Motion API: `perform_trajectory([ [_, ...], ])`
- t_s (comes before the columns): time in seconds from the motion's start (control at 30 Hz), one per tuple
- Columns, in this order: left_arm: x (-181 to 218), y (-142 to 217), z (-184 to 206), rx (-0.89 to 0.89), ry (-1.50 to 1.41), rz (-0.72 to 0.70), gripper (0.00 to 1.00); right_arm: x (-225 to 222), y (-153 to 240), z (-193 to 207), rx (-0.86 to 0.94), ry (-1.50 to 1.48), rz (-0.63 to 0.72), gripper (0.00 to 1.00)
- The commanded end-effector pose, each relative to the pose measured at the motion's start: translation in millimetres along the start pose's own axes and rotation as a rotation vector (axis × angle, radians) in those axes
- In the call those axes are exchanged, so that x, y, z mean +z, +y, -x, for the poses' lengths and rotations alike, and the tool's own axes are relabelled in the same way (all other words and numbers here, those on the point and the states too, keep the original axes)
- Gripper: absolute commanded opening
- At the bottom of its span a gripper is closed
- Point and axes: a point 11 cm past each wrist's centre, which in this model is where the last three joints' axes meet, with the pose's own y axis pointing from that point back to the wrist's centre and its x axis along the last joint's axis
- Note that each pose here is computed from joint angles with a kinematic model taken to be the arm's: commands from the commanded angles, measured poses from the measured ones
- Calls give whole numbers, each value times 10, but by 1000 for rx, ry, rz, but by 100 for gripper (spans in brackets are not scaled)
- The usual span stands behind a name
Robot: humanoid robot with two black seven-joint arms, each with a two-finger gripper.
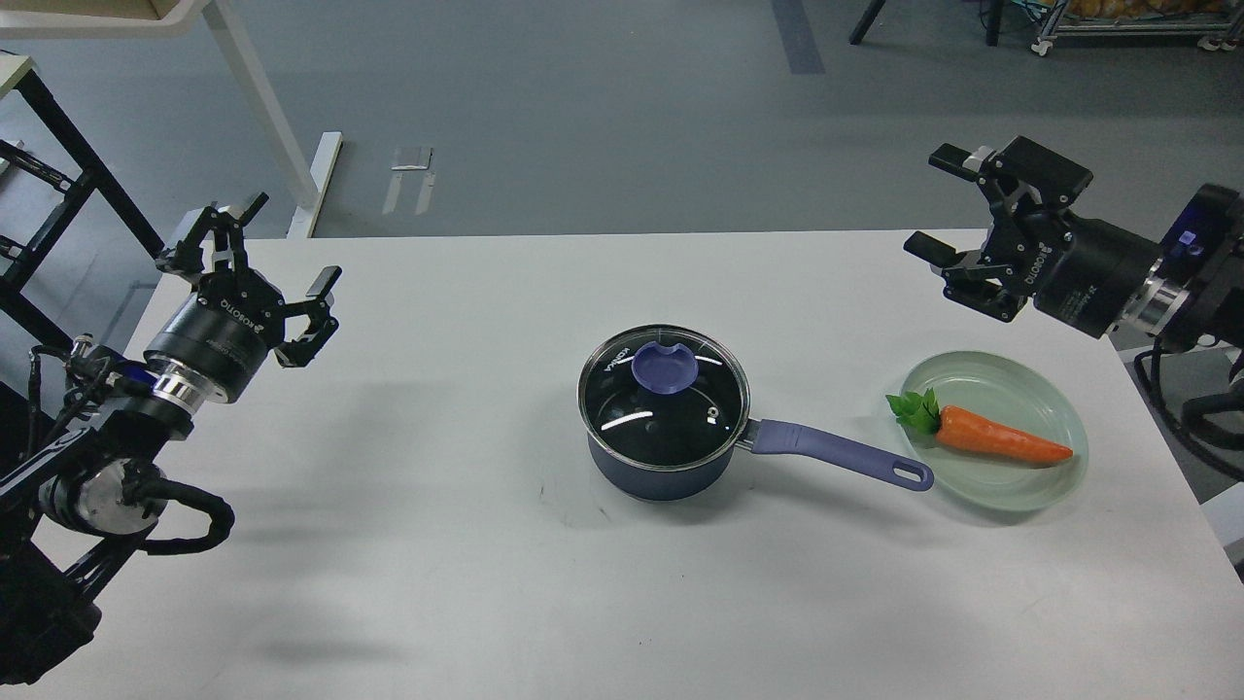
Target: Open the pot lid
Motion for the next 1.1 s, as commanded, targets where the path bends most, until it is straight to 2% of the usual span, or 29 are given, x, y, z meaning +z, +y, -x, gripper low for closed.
perform_trajectory([
  [0.0, 36, -12, 56, -16, -1, 11, 99, -224, -89, -17, -120, 320, 80, 100],
  [0.2, 53, -18, 121, -42, -29, 6, 99, -218, -252, 464, -400, 718, 168, 100],
  [0.37, 45, -42, 214, -65, -42, 5, 99, 132, -177, 893, -656, 973, 269, 100],
  [0.63, 1, -53, 307, -69, -33, 7, 99, 640, -16, 1110, -811, 1258, 296, 100],
  [0.8, 6, -59, 336, -76, -30, 9, 99, 760, 22, 1127, -825, 1271, 303, 100],
  [1.07, 4, -76, 411, -81, -29, 18, 99, 920, -205, 1126, -829, 1261, 312, 99],
])
